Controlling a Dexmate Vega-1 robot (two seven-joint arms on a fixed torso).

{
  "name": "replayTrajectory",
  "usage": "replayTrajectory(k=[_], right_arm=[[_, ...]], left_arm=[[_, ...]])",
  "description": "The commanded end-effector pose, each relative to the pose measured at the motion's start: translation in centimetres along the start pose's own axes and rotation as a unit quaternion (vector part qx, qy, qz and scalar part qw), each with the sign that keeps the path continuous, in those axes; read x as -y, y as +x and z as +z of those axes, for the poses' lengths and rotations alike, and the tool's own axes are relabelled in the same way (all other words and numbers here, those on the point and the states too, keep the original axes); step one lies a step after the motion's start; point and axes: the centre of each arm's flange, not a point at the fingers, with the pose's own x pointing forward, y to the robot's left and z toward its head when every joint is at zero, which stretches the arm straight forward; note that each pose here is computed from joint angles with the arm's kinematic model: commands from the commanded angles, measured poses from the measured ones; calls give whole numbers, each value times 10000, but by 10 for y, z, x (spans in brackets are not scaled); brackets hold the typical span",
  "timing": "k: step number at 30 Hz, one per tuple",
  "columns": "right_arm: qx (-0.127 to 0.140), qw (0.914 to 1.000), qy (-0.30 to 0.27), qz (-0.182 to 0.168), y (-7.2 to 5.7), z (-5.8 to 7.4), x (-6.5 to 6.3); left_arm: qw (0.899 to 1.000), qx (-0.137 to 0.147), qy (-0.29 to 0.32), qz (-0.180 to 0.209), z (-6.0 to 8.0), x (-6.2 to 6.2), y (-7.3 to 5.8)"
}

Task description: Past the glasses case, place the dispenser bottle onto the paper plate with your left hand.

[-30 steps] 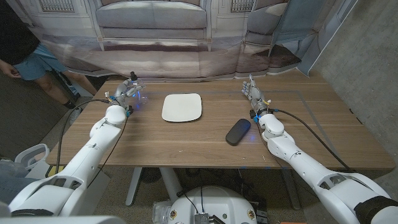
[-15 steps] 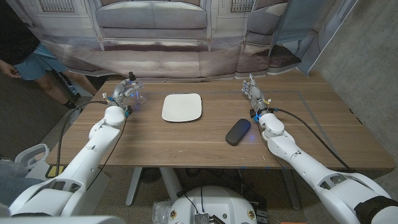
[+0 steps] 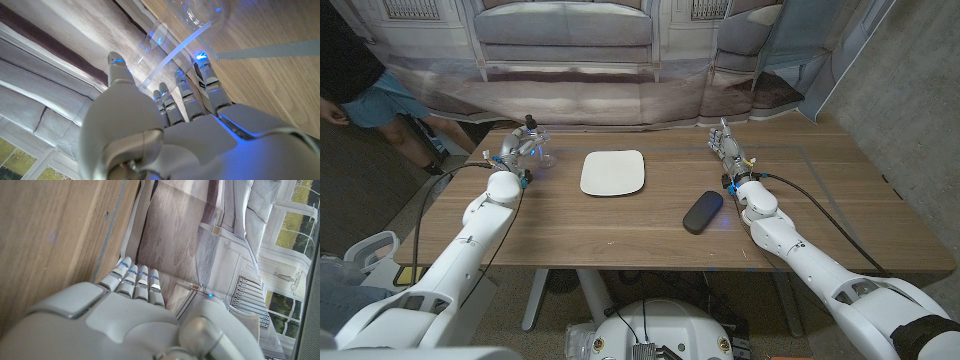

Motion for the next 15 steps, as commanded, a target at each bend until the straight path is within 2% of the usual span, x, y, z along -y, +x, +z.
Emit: replayTrajectory(k=[1, 15], right_arm=[[-7, 10000, -3, 12, -2, 0, 3], [19, 10000, -19, 62, -1, 4, 3]], left_arm=[[10000, 26, 2, -15, 5, 3, -7], [10000, 57, 36, 42, 8, -5, -24]])
